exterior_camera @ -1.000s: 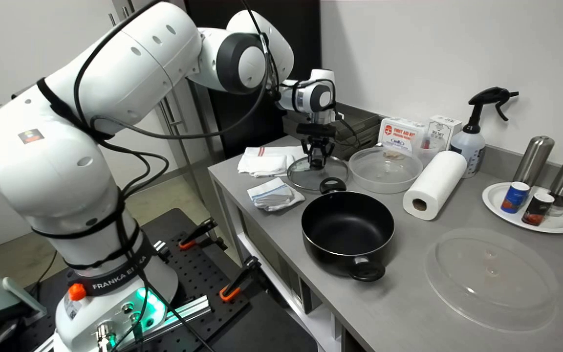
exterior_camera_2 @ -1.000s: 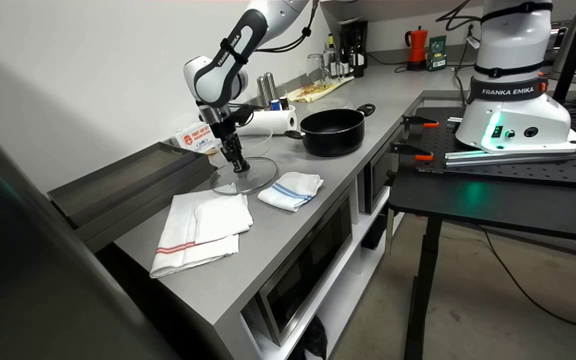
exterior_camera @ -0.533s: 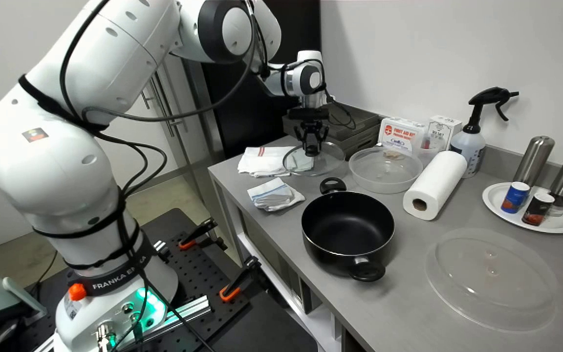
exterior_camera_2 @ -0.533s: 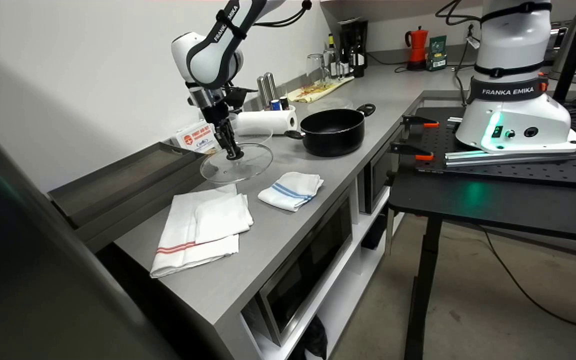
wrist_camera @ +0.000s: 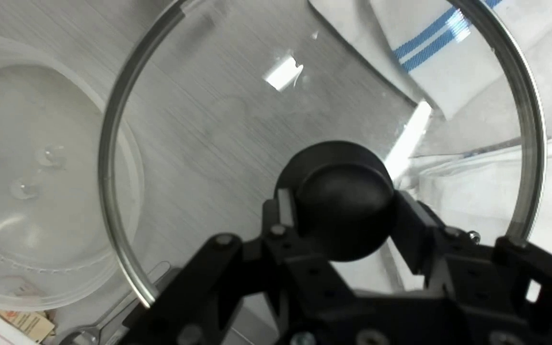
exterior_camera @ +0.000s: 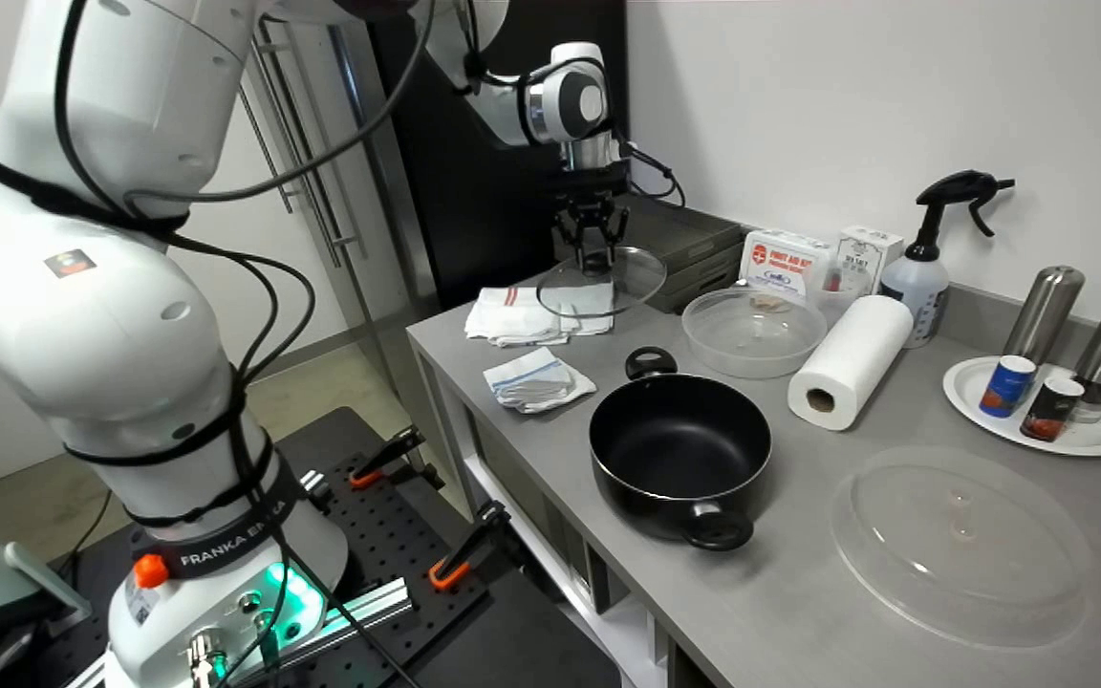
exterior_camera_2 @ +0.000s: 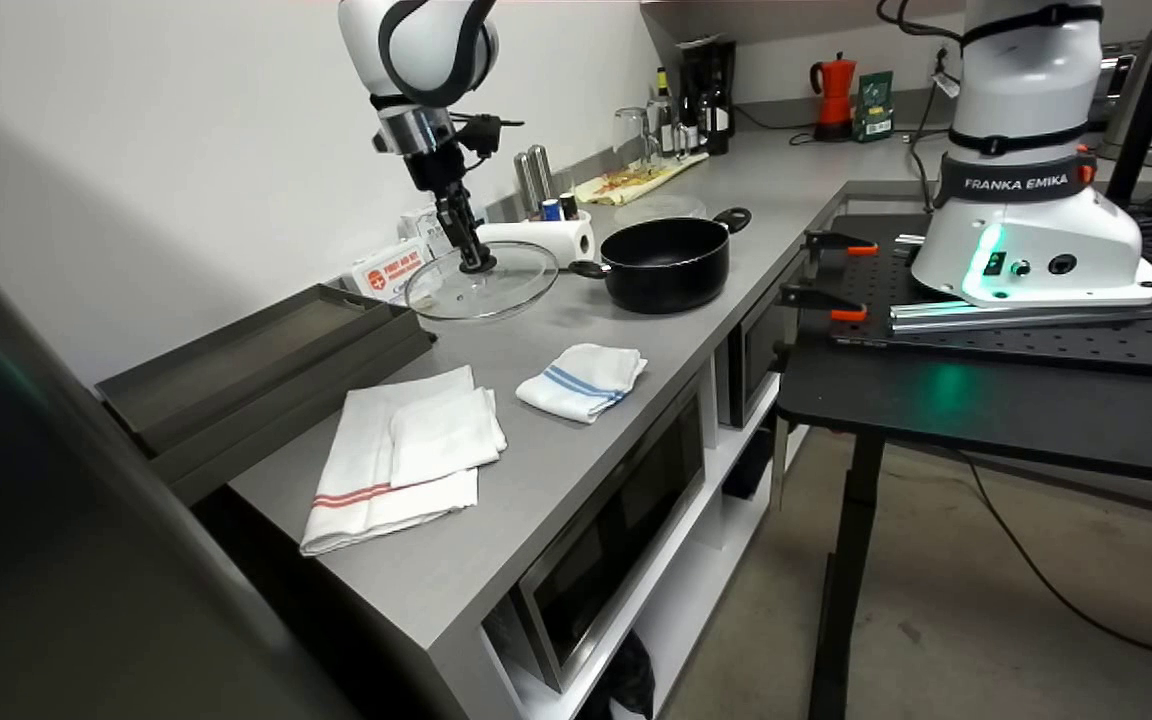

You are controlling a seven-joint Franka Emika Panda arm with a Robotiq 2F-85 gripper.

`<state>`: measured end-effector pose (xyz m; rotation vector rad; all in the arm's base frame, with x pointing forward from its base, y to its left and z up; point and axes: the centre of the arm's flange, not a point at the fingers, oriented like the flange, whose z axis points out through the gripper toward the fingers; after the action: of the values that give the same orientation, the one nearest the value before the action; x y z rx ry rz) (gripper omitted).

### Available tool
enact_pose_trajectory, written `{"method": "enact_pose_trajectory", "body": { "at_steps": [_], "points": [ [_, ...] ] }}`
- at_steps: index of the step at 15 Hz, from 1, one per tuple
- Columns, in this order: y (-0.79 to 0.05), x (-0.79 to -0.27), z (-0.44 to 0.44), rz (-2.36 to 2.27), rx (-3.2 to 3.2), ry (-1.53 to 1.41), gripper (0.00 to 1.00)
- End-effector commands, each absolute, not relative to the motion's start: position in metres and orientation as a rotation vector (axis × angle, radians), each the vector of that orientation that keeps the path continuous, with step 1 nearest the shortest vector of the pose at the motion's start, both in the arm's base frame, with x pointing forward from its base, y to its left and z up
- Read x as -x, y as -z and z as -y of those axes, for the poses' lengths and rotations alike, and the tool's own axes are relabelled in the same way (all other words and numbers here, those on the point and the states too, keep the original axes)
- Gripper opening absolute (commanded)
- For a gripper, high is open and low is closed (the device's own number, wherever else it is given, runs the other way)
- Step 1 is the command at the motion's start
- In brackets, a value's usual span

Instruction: Put the glass lid on the black pot

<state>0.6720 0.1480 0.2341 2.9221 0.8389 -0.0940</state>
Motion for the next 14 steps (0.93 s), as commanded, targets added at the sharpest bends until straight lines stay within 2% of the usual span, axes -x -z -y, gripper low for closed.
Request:
{"method": "enact_pose_trajectory", "body": {
  "at_steps": [1, 7, 14],
  "points": [
    [-0.287, -0.625, -0.122, -0.829, -2.910, 0.031, 0.26],
    [-0.330, -0.598, -0.069, -0.721, -2.946, -0.028, 0.26],
    [-0.335, -0.569, 0.004, -0.551, -3.032, -0.055, 0.26]
  ]
}}
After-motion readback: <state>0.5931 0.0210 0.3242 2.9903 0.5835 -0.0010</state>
